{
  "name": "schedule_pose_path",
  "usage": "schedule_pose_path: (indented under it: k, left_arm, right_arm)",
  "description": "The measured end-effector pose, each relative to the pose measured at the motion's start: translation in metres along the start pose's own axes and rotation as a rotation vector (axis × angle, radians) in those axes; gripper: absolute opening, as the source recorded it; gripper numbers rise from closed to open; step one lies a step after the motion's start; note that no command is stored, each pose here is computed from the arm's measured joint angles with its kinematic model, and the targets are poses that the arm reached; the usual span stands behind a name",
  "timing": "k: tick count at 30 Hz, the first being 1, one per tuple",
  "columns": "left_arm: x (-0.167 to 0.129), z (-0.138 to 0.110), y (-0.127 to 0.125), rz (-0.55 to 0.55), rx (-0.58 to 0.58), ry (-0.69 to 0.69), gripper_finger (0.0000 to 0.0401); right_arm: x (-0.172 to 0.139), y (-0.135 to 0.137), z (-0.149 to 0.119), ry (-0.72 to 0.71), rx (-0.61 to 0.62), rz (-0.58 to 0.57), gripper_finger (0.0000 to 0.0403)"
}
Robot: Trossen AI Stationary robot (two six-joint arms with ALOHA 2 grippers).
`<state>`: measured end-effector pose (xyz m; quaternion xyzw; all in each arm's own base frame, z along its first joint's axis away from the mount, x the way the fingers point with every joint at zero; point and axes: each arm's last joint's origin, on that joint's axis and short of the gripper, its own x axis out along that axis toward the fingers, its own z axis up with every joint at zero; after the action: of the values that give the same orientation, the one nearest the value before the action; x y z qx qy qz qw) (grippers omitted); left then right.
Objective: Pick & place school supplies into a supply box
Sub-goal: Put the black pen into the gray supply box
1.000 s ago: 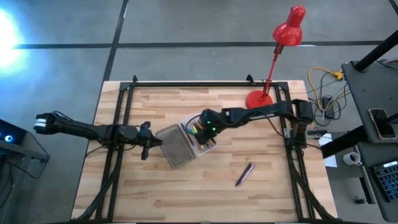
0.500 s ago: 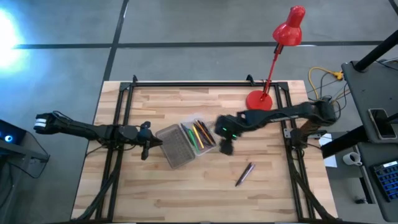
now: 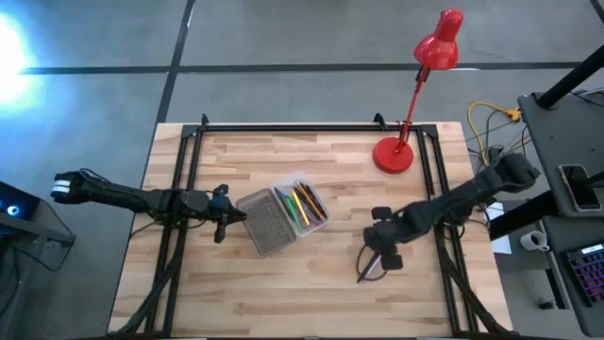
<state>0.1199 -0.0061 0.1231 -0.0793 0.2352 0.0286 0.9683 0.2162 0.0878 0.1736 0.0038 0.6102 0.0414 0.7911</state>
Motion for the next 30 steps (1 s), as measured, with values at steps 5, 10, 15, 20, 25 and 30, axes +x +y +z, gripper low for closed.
schedule_pose_path:
  k: [5,10,15,20,25,30]
  left_arm:
    - [0.0,0.0,0.0,0.0,0.0,0.001,0.0034]
    - [0.0,0.0,0.0,0.0,0.0,0.001,0.0034]
    - [0.0,0.0,0.0,0.0,0.0,0.001,0.0034]
    - [0.0,0.0,0.0,0.0,0.0,0.001,0.0034]
    - [0.0,0.0,0.0,0.0,0.0,0.001,0.0034]
    - [0.0,0.0,0.0,-0.001,0.0,0.001,0.0034]
  right_arm:
    - [0.01,0.01,-0.003,0.044,-0.045,-0.005,0.0125]
    - [0.019,0.02,-0.004,0.065,-0.121,-0.001,0.0135]
    - [0.026,0.026,-0.001,0.034,-0.142,0.014,0.0154]
    - [0.033,0.027,0.001,0.047,-0.14,0.008,0.0163]
    - [0.043,0.029,0.003,0.056,-0.144,0.006,0.0164]
    - [0.045,0.029,0.004,0.047,-0.144,0.009,0.0159]
